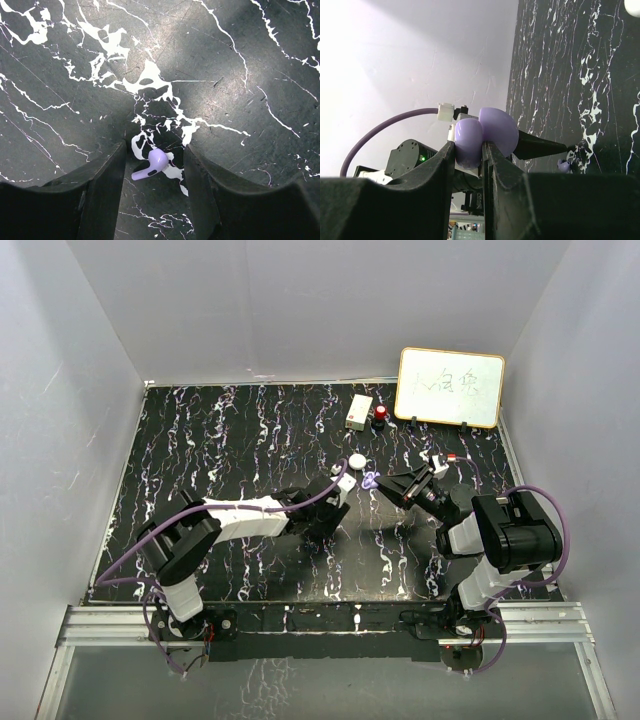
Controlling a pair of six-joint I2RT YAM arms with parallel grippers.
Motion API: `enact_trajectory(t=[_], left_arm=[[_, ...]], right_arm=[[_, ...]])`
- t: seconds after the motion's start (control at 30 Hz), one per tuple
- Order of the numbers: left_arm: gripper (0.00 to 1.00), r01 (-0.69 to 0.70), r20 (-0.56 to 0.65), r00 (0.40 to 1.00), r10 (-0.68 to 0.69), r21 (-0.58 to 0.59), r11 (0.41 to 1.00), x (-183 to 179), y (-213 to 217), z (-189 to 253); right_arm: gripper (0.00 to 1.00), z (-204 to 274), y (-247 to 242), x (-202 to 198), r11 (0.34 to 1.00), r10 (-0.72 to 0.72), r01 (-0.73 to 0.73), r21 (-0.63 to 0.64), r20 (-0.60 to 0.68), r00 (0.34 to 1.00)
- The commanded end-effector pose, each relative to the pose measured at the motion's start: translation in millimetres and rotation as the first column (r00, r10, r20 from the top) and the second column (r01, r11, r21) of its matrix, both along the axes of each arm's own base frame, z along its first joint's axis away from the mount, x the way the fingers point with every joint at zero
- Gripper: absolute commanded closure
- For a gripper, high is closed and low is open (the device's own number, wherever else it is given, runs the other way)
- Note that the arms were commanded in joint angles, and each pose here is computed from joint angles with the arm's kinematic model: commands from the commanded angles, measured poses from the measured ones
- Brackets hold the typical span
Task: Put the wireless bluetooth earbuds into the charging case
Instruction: Pick up the earbud from the center of the board.
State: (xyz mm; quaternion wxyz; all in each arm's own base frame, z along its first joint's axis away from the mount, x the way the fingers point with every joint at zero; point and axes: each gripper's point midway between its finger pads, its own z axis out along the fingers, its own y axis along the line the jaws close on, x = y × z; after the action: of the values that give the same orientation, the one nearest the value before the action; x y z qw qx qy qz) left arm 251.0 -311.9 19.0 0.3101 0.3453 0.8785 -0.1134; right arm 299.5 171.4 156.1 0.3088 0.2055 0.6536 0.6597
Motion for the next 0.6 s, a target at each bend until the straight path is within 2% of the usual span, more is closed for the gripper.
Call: enact_trajectory(t=[0.0,0.33,0.57], left_arm=[[0.54,-0.001,-0.022,1.000,0.002,0.054,0.999,-4.3,5.3,-3.5],[0.59,-0.016,-0.048,0.999,0.019,0.070,0.997,-9.9,10.1,-4.0],[0.67,-0.017,-0.065,0.998,0.022,0.075,0.997,-11.8,11.0,-6.7]], right_arm=[[1.00,35.9,-1.5,-7.5,1.000,0.001,-0.003,0.012,0.193,0.981],[1.00,36.4,-2.3,-8.0,1.000,-0.001,-0.002,0.012,0.195,0.981],[1.00,37.4,-2.9,-8.2,1.000,-0.003,0.000,0.014,0.196,0.981]])
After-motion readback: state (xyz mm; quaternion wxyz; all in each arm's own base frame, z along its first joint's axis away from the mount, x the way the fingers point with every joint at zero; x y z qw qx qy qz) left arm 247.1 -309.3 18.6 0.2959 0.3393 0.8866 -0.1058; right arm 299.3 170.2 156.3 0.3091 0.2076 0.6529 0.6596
